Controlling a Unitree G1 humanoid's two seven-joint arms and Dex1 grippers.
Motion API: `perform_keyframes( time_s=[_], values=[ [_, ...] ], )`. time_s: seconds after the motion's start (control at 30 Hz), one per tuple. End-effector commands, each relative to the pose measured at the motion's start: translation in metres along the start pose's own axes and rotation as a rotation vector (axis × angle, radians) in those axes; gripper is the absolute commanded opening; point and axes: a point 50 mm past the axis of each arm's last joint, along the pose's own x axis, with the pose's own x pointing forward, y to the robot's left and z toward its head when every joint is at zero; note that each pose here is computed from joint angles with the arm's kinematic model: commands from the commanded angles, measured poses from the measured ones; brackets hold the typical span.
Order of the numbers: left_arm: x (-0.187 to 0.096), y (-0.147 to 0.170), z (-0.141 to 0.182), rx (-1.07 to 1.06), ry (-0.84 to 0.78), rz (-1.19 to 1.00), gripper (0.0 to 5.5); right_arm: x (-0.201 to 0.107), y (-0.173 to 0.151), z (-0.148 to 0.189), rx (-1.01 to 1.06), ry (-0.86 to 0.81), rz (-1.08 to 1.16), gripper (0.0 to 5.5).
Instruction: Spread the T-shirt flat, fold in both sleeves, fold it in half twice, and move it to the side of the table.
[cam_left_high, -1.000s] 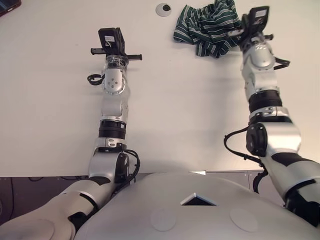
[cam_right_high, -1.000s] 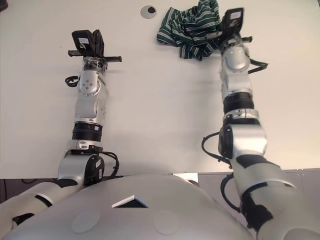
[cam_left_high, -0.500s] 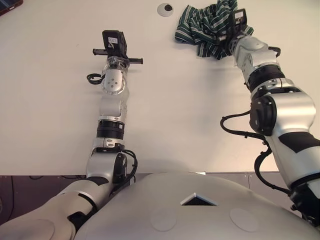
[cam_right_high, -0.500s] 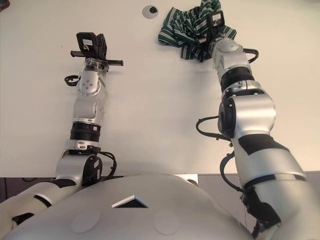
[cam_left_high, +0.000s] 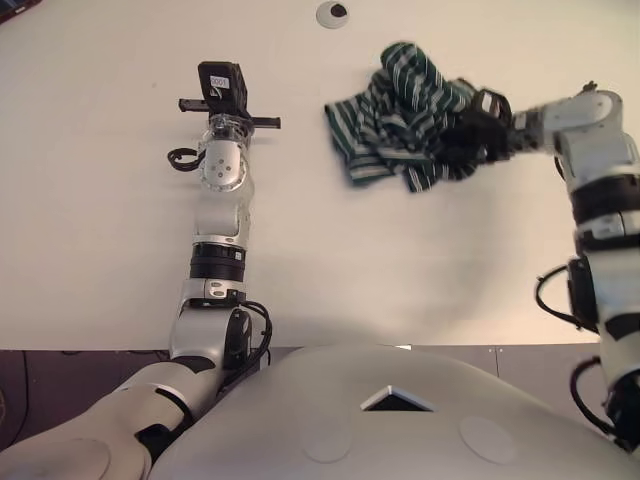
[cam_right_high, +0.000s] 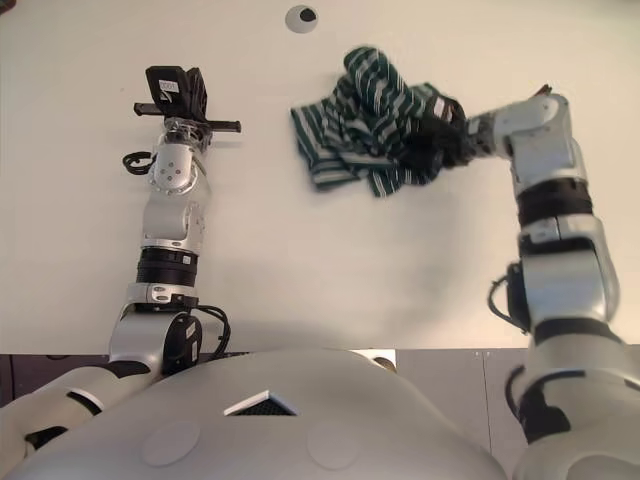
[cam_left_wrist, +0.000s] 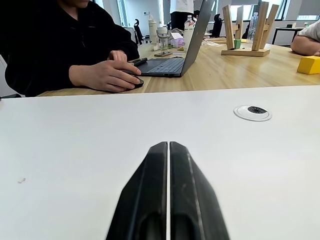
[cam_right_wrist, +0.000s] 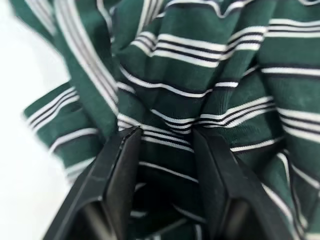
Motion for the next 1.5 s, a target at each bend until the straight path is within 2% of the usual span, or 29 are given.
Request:
perform_keyframes(
  time_s=[0.03,0.13,0.17,0.27,0.37,0.47,0.6,0.73,1.0,1.23,1.33,1.5],
  values=[
    [-0.003,0.011,-0.006,0.018,0.014,0.052,0.00,-0.002,0.019,0.024,0.184,-0.074,0.208,1.80],
    [0.001,0.004,-0.001,0.010,0.000,0.030,0.00,-0.025,0.003,0.070,0.157,-0.241,0.167,1.80],
    [0.002,0.004,0.000,0.009,-0.002,0.026,0.00,-0.026,-0.003,0.082,0.152,-0.280,0.153,1.98],
    [0.000,0.006,-0.006,0.001,0.013,0.035,0.00,-0.006,-0.021,0.098,0.088,-0.256,0.121,2.54],
    [0.001,0.001,-0.008,-0.007,0.017,0.025,0.00,0.022,-0.036,0.099,0.078,-0.189,0.052,3.04],
    [0.004,-0.008,-0.006,-0.007,0.013,-0.003,0.00,0.037,-0.046,0.091,0.117,-0.152,-0.057,3.55],
    [0.005,-0.008,-0.010,-0.004,0.019,-0.002,0.00,0.040,-0.049,0.086,0.222,-0.153,-0.077,3.55],
    [0.007,-0.007,-0.009,-0.001,0.013,0.008,0.00,0.035,-0.047,0.083,0.305,-0.167,-0.004,2.98],
    [0.009,-0.009,-0.011,-0.007,0.013,0.015,0.00,0.038,-0.045,0.083,0.318,-0.165,0.028,1.63],
    [0.009,-0.006,-0.011,-0.005,0.010,0.025,0.00,0.021,-0.044,0.098,0.255,-0.301,0.124,0.38],
    [0.008,-0.006,-0.007,0.000,-0.008,0.010,0.00,-0.009,-0.045,0.115,0.164,-0.430,0.159,0.03],
    [0.004,-0.014,0.015,-0.019,-0.116,-0.147,0.00,-0.080,-0.026,0.164,-0.103,-0.612,0.170,0.03]
  ],
)
